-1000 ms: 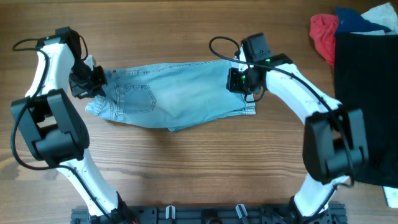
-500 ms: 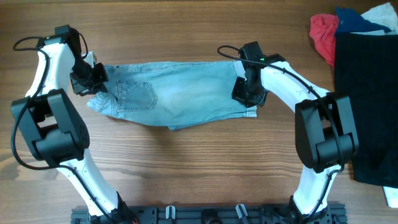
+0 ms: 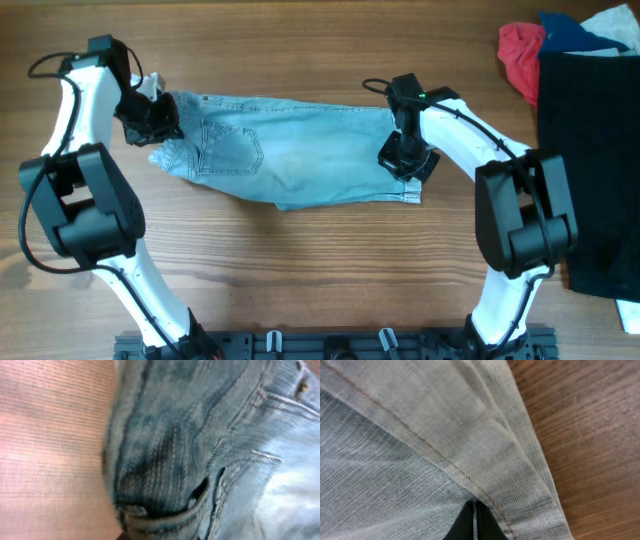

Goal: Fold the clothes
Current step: 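Lift the shorts' near edge with both grippers and fold it toward the far edge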

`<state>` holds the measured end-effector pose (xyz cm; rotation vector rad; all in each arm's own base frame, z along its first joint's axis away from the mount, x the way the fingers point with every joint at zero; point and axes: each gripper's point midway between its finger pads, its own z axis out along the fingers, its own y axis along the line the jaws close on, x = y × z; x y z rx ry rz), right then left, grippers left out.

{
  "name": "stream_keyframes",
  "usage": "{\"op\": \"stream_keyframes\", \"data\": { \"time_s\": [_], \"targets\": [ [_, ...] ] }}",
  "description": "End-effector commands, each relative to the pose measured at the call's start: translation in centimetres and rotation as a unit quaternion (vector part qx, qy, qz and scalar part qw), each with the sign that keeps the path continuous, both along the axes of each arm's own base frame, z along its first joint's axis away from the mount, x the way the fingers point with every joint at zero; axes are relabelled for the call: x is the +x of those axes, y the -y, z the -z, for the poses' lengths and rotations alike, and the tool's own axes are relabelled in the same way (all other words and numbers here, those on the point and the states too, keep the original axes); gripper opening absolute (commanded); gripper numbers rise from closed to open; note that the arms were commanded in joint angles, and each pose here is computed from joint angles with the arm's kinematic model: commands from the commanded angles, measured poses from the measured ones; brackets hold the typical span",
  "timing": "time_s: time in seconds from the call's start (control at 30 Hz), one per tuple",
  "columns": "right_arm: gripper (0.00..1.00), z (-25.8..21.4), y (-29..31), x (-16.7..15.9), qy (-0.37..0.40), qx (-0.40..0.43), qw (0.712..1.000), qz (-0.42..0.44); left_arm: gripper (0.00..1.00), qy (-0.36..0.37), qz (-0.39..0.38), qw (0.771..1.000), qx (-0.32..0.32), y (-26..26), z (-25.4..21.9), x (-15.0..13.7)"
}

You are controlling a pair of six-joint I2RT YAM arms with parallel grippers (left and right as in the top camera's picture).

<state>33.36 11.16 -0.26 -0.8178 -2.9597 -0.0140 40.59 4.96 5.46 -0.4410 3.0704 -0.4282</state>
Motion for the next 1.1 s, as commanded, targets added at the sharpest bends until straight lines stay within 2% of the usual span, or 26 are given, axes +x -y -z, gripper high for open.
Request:
{"op": "stream_keyframes", "data": {
  "time_s": [0.0, 0.03, 0.07, 0.1, 0.17, 0.33, 0.47, 0.53, 0.63, 0.73, 0.77, 0.83, 0.97, 1.0, 1.03, 1.07],
  "targets": [
    [0.04, 0.3, 0.4, 0.2, 0.011, -0.004, 0.999, -0.038, 0.04, 0.029, -0.003, 1.0, 0.0, 0.0, -4.4, 1.5],
    [0.04, 0.3, 0.2, 0.3, 0.014, 0.0, 0.999, -0.038, 0.04, 0.023, 0.0, 1.0, -0.002, 0.4, -5.4, 1.2],
    [0.09, 0.3, -0.2, 0.7, 0.021, 0.011, 0.999, -0.041, 0.04, 0.019, 0.006, 1.0, -0.003, 0.9, -6.4, 1.0],
    [0.17, 0.2, -1.0, 1.2, 0.032, 0.033, 0.997, -0.065, 0.04, 0.019, 0.013, 1.0, -0.003, 1.5, -7.2, 0.8],
    [0.17, 0.1, -2.0, 1.6, 0.042, 0.061, 0.994, -0.08, 0.04, 0.02, 0.024, 1.0, -0.004, 3.4, -8.2, 0.7],
    [0.17, 0.1, -2.1, 1.8, 0.045, 0.062, 0.994, -0.081, 0.04, 0.007, 0.077, 0.997, -0.007, 10.0, -8.4, 0.1],
    [0.18, 0.1, -2.0, 1.9, 0.048, 0.061, 0.993, -0.089, 0.04, 0.027, 0.138, 0.99, -0.007, 15.3, -8.4, 0.2],
    [0.18, 0.1, -2.0, 1.9, 0.048, 0.061, 0.993, -0.089, 0.04, 0.027, 0.134, 0.991, -0.009, 16.9, -8.5, 0.1],
    [0.17, 0.0, -1.8, 2.2, 0.052, 0.062, 0.993, -0.085, 0.04, 0.023, 0.158, 0.986, -0.036, 20.4, -8.8, -1.0],
    [0.22, -0.1, -1.1, 2.9, 0.063, 0.069, 0.99, -0.108, 0.04, 0.022, 0.185, 0.981, -0.06, 23.2, -9.1, -2.0],
    [0.18, -0.1, -0.5, 2.9, 0.058, 0.075, 0.991, -0.096, 0.04, 0.025, 0.199, 0.977, -0.074, 24.7, -9.3, -2.4],
    [0.14, -1.1, 0.8, 3.7, 0.068, 0.102, 0.99, -0.074, 0.04, 0.03, 0.216, 0.971, -0.098, 26.7, -9.8, -3.0],
    [0.16, -5.3, 3.3, 5.5, 0.127, 0.122, 0.981, -0.078, 0.04, 0.037, 0.222, 0.969, -0.1, 27.3, -10.5, -3.4],
    [0.19, -7.0, 4.2, 5.8, 0.151, 0.127, 0.977, -0.075, 0.04, 0.039, 0.214, 0.971, -0.101, 27.3, -10.9, -3.4],
    [0.28, -8.6, 4.9, 6.1, 0.174, 0.132, 0.973, -0.079, 0.04, 0.045, 0.215, 0.97, -0.101, 27.3, -11.2, -3.4],
    [0.49, -10.0, 5.4, 6.3, 0.195, 0.138, 0.967, -0.086, 0.04, 0.05, 0.215, 0.97, -0.102, 27.4, -11.4, -3.3]
  ]
}}
